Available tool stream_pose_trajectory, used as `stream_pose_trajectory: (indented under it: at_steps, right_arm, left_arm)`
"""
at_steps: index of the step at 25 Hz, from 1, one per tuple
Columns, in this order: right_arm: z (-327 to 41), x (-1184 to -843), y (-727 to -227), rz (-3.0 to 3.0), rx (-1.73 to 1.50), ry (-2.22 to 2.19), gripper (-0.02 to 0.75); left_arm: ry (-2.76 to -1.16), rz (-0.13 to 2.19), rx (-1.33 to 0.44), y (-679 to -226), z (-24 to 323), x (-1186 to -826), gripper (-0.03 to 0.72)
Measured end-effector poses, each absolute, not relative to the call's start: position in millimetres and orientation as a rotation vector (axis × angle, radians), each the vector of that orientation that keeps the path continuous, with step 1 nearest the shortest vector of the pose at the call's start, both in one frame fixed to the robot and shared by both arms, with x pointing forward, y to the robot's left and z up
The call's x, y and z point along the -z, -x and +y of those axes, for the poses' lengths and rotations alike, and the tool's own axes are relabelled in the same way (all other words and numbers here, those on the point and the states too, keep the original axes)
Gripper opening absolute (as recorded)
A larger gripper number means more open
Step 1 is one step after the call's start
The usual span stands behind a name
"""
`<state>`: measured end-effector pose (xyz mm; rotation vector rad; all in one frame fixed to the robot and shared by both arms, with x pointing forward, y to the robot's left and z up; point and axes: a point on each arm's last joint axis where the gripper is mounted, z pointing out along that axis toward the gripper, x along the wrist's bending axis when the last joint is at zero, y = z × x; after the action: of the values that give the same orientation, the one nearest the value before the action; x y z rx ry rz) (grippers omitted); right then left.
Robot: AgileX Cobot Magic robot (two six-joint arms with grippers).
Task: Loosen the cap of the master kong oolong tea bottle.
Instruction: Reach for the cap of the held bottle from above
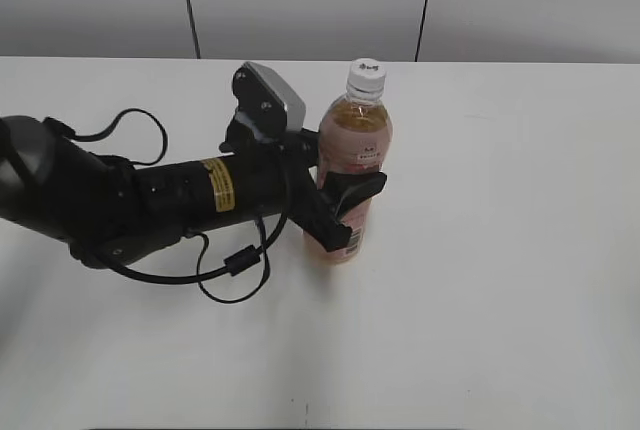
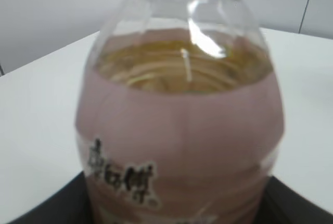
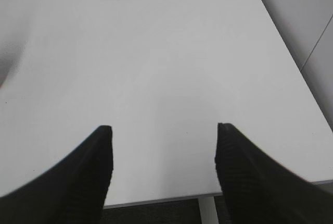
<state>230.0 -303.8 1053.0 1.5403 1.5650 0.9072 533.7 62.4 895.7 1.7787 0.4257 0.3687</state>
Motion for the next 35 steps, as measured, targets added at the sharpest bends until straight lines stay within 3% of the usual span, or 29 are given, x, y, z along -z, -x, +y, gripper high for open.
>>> stream_pose_trajectory:
  at_steps: [14,20,27,35]
  right_arm:
    - [-304,-1053,-230,1.565,-0.907,-1.540,0.472]
    - [-294,-1055,-236,1.683,-0.959,-1.505,0.472]
    - [-263,-1081,-297,2.056,-1.132,-1.428,0.472]
    - [-238,-1126,-388,2.323,-1.323,-1.374,0.472]
  left_arm:
    - [-1.950,0.356,-0.499,-529,73,-938,0.400]
    - [-2.041,0.378,-0.507,-521,83,-933,0.400]
    - [-2.063,0.370,-0.476,-499,95,-931,0.400]
    - [-2.027,0.292,-0.547,-488,103,-957,0.400]
